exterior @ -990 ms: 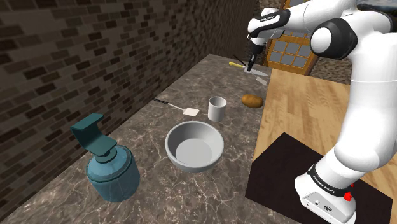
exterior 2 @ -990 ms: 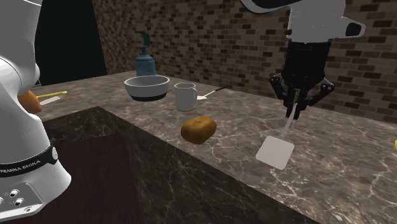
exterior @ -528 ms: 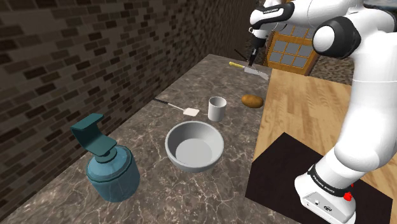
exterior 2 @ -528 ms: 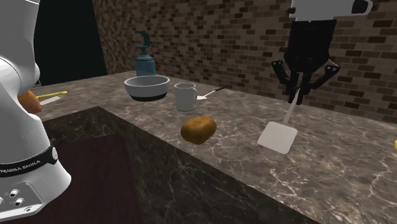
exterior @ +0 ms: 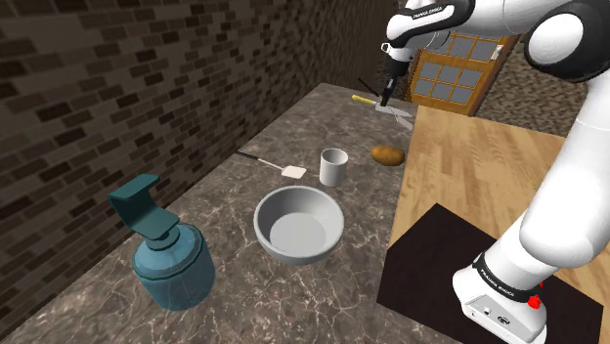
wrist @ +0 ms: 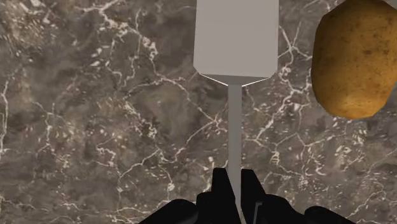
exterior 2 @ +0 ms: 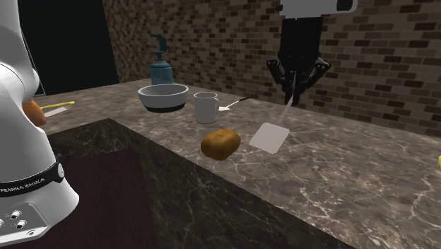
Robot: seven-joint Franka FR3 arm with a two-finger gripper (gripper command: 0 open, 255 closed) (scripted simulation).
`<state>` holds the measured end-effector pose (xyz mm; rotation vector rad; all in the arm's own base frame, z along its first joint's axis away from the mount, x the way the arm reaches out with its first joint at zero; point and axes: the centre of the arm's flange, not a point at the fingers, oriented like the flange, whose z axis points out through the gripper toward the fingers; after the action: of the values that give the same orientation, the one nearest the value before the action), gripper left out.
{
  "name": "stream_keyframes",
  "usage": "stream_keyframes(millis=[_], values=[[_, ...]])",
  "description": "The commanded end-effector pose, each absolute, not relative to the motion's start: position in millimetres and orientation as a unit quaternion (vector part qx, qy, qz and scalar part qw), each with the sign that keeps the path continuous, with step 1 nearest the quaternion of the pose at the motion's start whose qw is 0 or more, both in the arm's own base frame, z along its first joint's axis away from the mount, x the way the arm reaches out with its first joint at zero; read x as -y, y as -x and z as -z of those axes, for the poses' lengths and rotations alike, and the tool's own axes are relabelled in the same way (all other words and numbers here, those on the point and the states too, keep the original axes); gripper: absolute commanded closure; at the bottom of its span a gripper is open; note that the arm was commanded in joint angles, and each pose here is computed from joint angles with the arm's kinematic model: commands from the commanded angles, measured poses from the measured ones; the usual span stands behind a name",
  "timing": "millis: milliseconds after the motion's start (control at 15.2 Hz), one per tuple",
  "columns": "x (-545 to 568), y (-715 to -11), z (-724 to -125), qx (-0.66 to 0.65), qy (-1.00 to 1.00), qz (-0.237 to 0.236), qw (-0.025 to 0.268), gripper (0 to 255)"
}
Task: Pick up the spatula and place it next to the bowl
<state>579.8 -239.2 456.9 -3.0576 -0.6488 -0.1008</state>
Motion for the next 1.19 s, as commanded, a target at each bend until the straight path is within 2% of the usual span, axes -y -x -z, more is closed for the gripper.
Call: stream_keyframes(millis=[0, 1122], values=[[217.0, -565.5, -453.4, 0.207, 0.978, 0.032, 0.007, 255], [22.0, -454.4, -453.5, 0.207, 0.978, 0.032, 0.007, 255]])
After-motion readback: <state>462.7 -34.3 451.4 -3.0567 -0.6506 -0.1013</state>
